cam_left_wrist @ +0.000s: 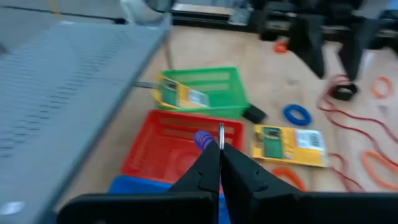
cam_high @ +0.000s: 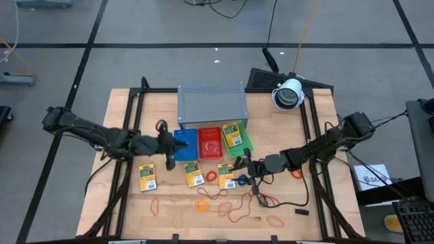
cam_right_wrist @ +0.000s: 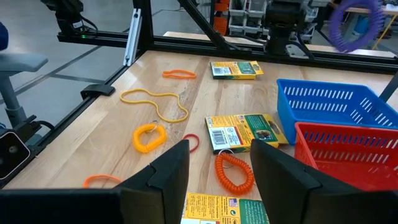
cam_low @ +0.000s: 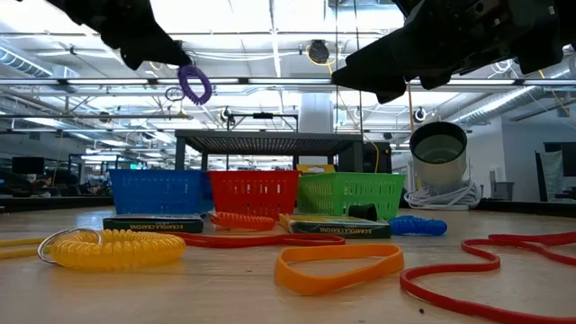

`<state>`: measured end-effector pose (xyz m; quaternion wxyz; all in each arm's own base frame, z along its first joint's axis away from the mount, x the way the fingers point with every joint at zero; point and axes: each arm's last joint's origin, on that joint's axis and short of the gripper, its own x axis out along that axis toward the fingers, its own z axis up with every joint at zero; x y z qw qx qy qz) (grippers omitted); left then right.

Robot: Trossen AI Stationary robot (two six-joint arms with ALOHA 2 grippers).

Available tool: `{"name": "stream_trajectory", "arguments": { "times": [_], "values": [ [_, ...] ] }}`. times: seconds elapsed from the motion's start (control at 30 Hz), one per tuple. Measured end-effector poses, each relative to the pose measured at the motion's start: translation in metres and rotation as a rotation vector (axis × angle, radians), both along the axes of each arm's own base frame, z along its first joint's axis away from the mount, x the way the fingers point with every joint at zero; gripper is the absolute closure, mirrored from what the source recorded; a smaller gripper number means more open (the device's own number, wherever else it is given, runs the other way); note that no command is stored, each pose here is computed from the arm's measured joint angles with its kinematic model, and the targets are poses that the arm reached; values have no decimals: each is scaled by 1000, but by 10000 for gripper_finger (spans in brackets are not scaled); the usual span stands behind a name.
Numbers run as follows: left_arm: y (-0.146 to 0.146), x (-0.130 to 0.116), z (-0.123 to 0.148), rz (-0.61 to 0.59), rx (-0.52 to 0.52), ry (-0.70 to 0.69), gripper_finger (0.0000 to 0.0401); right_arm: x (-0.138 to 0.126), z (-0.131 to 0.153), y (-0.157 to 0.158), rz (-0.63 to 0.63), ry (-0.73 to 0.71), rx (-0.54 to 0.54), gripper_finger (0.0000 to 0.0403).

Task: Pick & Place Office Desk Supplies
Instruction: Put the purple spring keychain into the blue bin, then put the crayon pack into the green bin

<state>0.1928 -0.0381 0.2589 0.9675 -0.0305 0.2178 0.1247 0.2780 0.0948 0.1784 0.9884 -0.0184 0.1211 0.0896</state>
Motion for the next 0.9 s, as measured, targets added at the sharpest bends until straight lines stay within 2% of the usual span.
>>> {"name": "stream_trajectory", "arguments": {
  "times": [0.3, 0.6, 0.77, 0.9],
  "values": [
    [20, -9, -1, 112, -28, 46, 386, 0, 0, 0, -4, 7, 13, 243],
    [19, -9, 0, 94, -42, 41, 310, 0, 0, 0, -1, 5, 3, 243],
    [17, -8, -1, 52, -71, 47, 264, 0, 0, 0, 13, -14, -50, 243],
    [7, -1, -9, -69, -150, 106, 248, 0, 1, 0, 16, -19, -63, 243]
  ]
}}
